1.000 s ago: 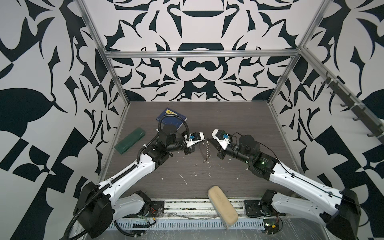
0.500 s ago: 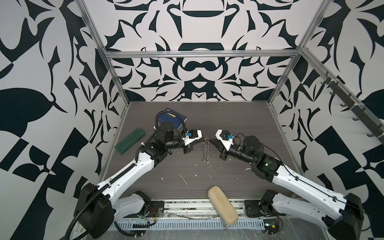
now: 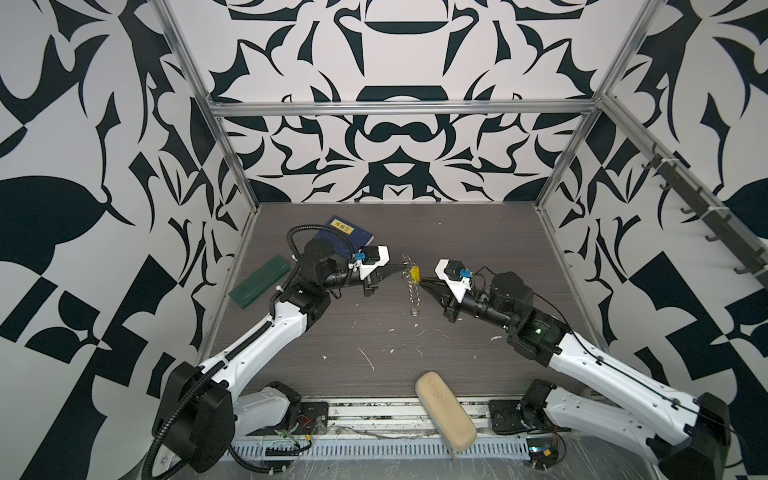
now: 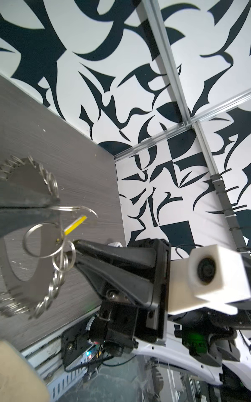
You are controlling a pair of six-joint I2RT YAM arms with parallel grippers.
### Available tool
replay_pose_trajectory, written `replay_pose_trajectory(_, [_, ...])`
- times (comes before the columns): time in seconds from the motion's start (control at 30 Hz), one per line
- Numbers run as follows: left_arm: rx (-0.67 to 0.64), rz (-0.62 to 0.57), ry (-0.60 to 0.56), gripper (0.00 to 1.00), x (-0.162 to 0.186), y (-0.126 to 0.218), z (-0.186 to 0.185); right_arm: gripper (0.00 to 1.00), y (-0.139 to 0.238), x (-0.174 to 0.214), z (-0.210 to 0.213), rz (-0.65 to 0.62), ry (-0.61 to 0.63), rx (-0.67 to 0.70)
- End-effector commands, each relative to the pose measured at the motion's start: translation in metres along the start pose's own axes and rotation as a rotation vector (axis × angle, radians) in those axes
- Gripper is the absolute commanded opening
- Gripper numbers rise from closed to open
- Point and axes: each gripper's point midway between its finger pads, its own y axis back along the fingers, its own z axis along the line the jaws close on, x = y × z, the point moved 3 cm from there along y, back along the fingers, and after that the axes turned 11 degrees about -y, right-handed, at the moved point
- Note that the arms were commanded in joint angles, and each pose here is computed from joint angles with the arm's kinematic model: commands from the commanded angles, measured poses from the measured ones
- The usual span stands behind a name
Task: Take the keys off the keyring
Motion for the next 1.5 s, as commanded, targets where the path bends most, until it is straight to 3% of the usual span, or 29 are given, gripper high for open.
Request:
replay_pose_trajectory(0.0, [-0.003,-0.059,-0.057,0.00,-0.021,0.001,0.007,0.15,0.008,-0.011,0.003,-0.024,0.018,-0.006])
replay_pose_trajectory(0.3, [0.038,-0.030,-0.091,0.00,-0.019,0.002,0.002,0.20,0.016,-0.039,0.007,-0.051,0.093,-0.010])
replay_pose_trajectory(0.5, [0.135,-0.027,-0.163,0.00,-0.019,0.006,-0.014,0.20,0.014,-0.051,0.010,-0.054,0.148,-0.025])
replay_pose_trajectory(1.03, [0.210,-0.042,-0.143,0.00,-0.030,0.017,-0.017,0.38,0.001,-0.023,0.008,-0.009,0.167,-0.057])
replay_pose_trajectory(1.47, [0.196,-0.052,-0.120,0.00,-0.031,0.017,-0.016,0.41,-0.015,-0.021,0.011,-0.063,0.131,-0.096])
